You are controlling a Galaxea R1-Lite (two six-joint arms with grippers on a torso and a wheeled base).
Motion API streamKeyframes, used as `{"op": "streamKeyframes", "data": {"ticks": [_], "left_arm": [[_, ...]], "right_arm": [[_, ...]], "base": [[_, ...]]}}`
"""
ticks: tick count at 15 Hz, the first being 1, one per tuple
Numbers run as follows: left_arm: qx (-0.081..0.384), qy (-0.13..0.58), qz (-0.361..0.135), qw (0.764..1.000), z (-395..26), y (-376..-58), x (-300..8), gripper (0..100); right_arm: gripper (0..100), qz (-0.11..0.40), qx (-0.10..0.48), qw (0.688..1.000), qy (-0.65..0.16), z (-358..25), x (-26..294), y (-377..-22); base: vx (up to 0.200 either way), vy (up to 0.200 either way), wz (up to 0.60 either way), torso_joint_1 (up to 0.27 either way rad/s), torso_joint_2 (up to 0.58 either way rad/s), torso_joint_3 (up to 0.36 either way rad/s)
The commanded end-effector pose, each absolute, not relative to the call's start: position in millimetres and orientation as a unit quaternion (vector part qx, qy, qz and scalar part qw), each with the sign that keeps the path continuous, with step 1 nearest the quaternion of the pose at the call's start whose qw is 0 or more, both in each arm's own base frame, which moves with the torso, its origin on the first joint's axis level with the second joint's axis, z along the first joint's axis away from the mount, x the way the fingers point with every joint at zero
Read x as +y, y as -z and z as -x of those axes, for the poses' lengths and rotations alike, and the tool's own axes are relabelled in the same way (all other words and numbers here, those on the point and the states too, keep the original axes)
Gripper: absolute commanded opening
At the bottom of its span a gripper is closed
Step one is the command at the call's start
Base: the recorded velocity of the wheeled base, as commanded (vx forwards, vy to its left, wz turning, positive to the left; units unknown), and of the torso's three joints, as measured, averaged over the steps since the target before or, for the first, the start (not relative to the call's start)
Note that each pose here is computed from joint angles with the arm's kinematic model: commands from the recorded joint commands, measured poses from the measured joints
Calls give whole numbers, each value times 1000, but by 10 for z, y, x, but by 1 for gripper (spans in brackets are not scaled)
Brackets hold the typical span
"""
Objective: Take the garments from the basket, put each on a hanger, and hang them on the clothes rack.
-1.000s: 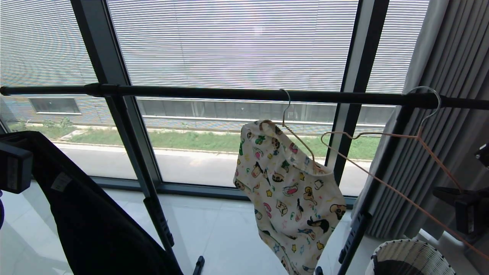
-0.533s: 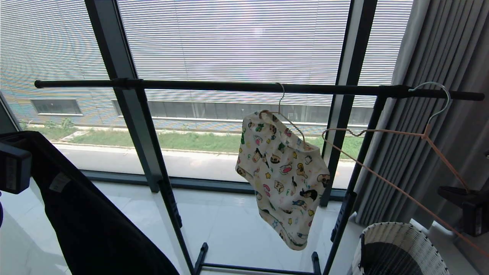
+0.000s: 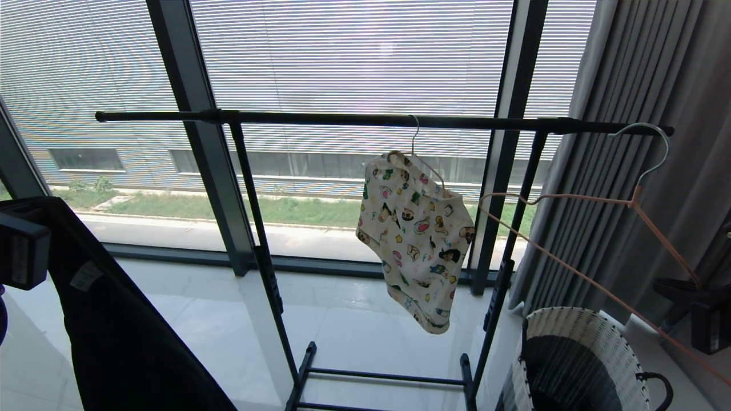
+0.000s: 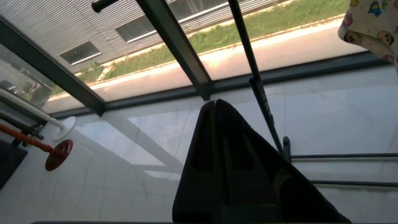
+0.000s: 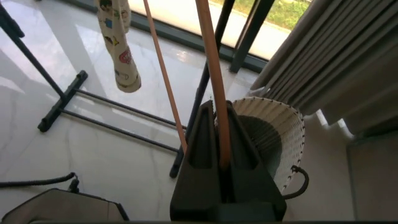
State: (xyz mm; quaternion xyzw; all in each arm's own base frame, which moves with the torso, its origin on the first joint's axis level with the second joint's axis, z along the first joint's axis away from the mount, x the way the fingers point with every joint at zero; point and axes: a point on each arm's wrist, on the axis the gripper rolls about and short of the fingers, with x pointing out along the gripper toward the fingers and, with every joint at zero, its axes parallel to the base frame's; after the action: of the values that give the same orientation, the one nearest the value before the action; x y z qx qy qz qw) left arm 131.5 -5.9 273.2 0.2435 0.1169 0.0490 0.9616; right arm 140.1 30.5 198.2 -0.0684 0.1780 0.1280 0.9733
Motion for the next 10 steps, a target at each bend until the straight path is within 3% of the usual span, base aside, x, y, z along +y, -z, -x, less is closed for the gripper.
{"op": "streamKeyframes", "data": {"ticks": [1,6,10], "left_arm": [[117,-48,-245,961,-1317,-2731,-61,0],[117,18,-252,960,-1310,-2630,-215,0],[134,56,-241,960,-1754,-2479,-469,0]], "right_arm": [[0,69,180,972,-131,-1411,313,-1975],[0,75,176,965,-178,-1383,433,-1978],[0,89,167,938,-292,-1258,741,-1975]], "base": [[-200,0,0,7,7,2],[0,0,0,0,0,0],[0,0,0,0,0,0]]}}
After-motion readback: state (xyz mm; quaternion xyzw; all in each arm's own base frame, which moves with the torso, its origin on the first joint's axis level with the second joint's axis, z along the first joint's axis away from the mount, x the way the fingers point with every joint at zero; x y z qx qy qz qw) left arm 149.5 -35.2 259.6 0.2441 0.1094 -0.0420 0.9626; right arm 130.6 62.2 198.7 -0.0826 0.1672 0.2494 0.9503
